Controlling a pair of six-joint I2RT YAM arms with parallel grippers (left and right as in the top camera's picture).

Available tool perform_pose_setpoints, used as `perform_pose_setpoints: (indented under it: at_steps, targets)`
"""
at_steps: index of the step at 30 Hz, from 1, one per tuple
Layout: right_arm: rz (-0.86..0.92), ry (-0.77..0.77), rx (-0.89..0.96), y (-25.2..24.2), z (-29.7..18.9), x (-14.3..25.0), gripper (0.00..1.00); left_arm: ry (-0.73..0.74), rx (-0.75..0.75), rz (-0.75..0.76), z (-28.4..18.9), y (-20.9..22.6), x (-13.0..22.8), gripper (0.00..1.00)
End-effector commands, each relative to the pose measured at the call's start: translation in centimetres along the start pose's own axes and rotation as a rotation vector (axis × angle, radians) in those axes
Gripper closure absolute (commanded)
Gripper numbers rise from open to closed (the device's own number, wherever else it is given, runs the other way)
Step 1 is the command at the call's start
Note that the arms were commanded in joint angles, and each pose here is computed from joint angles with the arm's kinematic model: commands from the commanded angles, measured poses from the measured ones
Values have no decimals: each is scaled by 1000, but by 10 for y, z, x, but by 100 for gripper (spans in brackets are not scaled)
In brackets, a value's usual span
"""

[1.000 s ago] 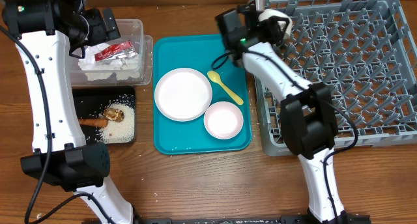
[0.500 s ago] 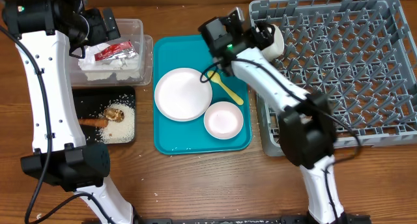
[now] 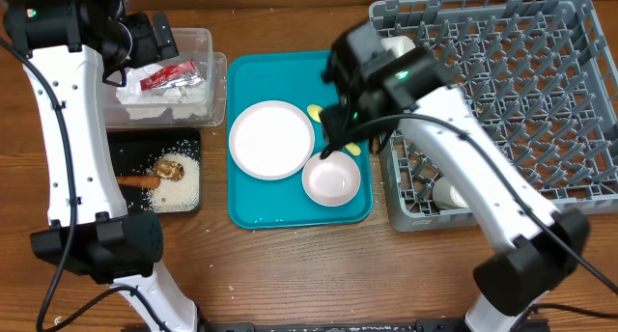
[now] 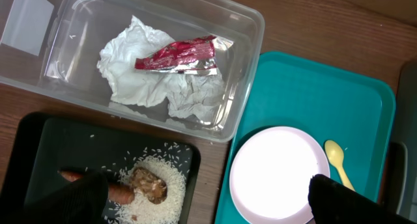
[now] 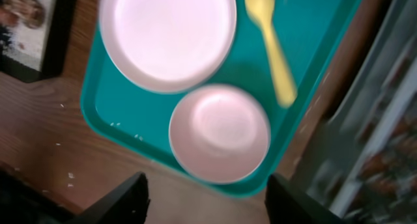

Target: Sort waste into correct bins and load items into the dishwasher

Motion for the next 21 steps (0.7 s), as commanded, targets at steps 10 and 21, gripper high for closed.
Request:
perform_pose_setpoints:
  at_steps: [10, 21]
  targets:
    - [791, 150, 243, -13, 117, 60, 45, 0, -6, -7, 1, 2, -1, 0]
    - [788, 156, 161, -14, 143, 70, 79, 0, -6, -7, 1, 2, -1, 0]
Point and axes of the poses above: each gripper's point midway between its finger pads, its own z axis out along the fingers, its own y axis along the line the jaws close on, x = y × z, the point moved 10 cm from there along -z, back along the fingers, and after that the axes turned 4 degrees about -z, right-handed, at the moved point
